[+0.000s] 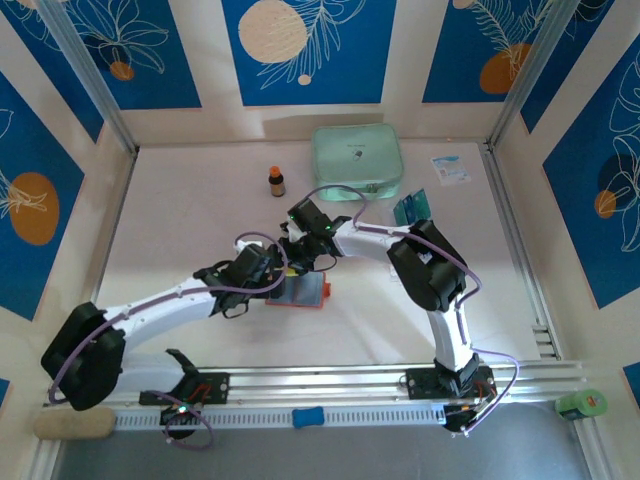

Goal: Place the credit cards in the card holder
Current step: Flip over the card slot on the card holder.

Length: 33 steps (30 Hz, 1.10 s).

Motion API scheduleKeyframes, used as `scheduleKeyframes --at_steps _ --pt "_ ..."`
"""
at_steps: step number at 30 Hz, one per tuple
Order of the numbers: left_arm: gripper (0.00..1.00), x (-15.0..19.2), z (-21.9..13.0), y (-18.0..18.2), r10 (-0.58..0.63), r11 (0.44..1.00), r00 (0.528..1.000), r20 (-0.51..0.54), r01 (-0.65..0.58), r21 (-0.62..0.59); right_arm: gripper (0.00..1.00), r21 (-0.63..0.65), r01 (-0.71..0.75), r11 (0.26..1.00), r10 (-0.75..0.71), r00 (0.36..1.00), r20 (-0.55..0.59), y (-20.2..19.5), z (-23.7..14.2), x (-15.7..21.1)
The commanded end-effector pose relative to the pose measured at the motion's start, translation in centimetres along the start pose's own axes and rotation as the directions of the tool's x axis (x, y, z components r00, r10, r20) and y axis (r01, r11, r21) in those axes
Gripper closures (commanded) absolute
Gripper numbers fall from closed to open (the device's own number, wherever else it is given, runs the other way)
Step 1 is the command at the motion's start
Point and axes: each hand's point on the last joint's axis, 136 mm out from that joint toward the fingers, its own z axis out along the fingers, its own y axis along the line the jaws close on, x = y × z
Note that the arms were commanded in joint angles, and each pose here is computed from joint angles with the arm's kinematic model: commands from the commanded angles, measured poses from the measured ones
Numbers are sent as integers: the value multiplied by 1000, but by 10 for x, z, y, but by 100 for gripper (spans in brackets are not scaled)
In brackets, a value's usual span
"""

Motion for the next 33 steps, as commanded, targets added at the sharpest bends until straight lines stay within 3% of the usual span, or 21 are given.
scheduleKeyframes --at_steps 1,12,18,23,33 --pt "1 5 10 3 3 1000 1000 -13 -4 -7 46 -33 -14 999 14 1000 -13 8 -1 -5" --pt "1 26 24 19 -9 996 998 -66 4 -85 46 -23 9 1000 -7 997 79 6 -51 -8" --pt "1 32 24 27 -25 992 997 -79 15 -122 46 175 -5 984 -19 990 137 -42 -84 13" --pt "1 36 24 31 -37 990 996 -84 26 -135 46 387 -10 922 -54 987 153 -84 -106 34" --pt "0 30 19 30 -44 991 997 -63 35 -127 47 498 10 867 -69 993 101 -111 -94 52"
